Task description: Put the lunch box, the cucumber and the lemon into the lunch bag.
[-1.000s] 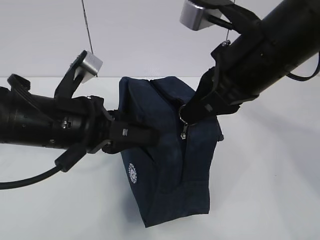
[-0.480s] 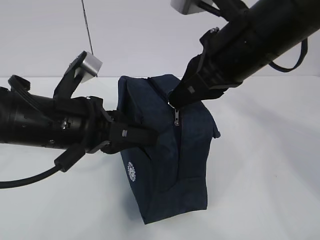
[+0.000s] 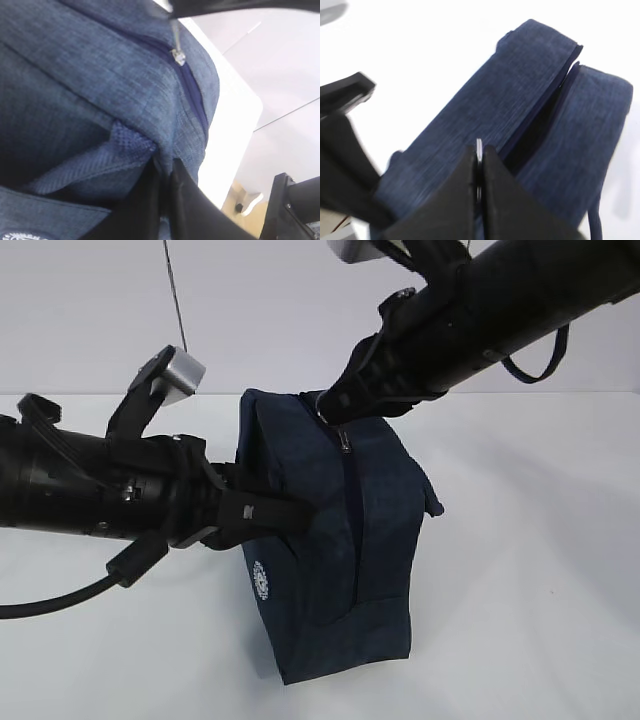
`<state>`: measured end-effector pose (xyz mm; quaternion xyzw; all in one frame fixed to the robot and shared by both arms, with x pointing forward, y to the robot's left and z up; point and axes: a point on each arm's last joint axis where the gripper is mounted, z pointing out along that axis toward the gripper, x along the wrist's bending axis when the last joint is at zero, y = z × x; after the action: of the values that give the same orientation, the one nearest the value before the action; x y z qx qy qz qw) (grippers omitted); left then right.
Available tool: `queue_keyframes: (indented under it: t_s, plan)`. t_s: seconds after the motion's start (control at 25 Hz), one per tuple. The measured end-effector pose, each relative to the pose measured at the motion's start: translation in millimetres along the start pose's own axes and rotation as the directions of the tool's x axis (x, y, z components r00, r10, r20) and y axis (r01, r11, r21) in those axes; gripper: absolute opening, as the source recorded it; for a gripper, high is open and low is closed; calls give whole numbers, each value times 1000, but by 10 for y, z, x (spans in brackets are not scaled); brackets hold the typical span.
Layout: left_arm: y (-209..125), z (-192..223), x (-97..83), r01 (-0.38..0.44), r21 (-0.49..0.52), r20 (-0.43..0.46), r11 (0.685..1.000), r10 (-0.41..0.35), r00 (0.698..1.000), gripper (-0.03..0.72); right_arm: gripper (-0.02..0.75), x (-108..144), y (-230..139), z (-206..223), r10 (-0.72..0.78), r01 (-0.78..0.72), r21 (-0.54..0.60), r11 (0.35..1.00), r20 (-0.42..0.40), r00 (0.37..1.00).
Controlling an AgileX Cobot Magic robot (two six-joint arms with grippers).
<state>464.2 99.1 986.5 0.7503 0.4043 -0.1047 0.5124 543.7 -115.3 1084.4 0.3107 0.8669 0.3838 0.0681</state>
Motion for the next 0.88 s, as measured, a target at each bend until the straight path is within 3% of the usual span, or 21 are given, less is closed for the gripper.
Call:
queue_keyframes:
  t_s: [0.4, 0.88]
  plan:
    - [-8, 0, 2, -23, 9, -2, 1000, 23, 1000, -5, 8, -197, 128, 310, -3, 7, -109, 994, 40, 999]
    - [-13, 0, 9, -32, 14, -9, 999, 33, 999, -5, 8, -555, 418, 855, -35, 43, -138, 990, 66, 997]
